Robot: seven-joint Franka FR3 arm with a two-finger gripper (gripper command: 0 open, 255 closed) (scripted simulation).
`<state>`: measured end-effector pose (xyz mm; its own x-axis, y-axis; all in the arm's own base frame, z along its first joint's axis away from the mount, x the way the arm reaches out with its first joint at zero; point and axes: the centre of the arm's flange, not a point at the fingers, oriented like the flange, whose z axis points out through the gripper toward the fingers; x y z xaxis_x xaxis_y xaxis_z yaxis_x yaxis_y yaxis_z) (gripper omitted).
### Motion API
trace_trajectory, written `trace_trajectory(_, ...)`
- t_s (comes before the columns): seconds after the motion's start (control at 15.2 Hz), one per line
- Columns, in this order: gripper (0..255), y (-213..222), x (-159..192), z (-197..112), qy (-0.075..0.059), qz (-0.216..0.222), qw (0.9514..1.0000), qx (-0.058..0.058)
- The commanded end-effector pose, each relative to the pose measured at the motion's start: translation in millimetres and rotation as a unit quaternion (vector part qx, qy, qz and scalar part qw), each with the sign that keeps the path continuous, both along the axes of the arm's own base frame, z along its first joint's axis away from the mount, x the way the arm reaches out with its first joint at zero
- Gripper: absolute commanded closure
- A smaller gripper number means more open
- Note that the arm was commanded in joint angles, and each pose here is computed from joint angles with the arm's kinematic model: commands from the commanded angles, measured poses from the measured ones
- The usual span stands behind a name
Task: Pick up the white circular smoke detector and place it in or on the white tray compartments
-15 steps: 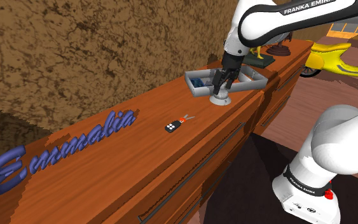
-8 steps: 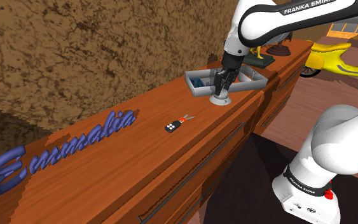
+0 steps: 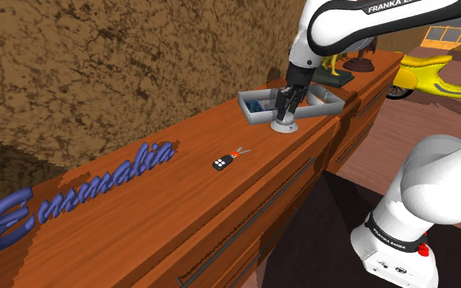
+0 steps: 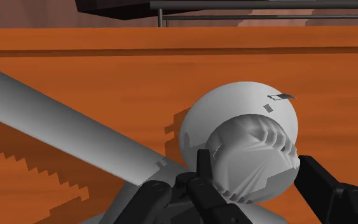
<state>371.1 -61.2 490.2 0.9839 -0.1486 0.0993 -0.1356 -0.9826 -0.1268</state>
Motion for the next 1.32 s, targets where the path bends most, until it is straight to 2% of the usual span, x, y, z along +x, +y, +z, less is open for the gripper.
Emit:
trace_trajectory(0.0, 255, 0, 0, 11, 0.000, 0.000, 1.0000, 0.000)
trace_trajectory(1.25, 255, 0, 0, 110, 0.000, 0.000, 1.0000, 0.000)
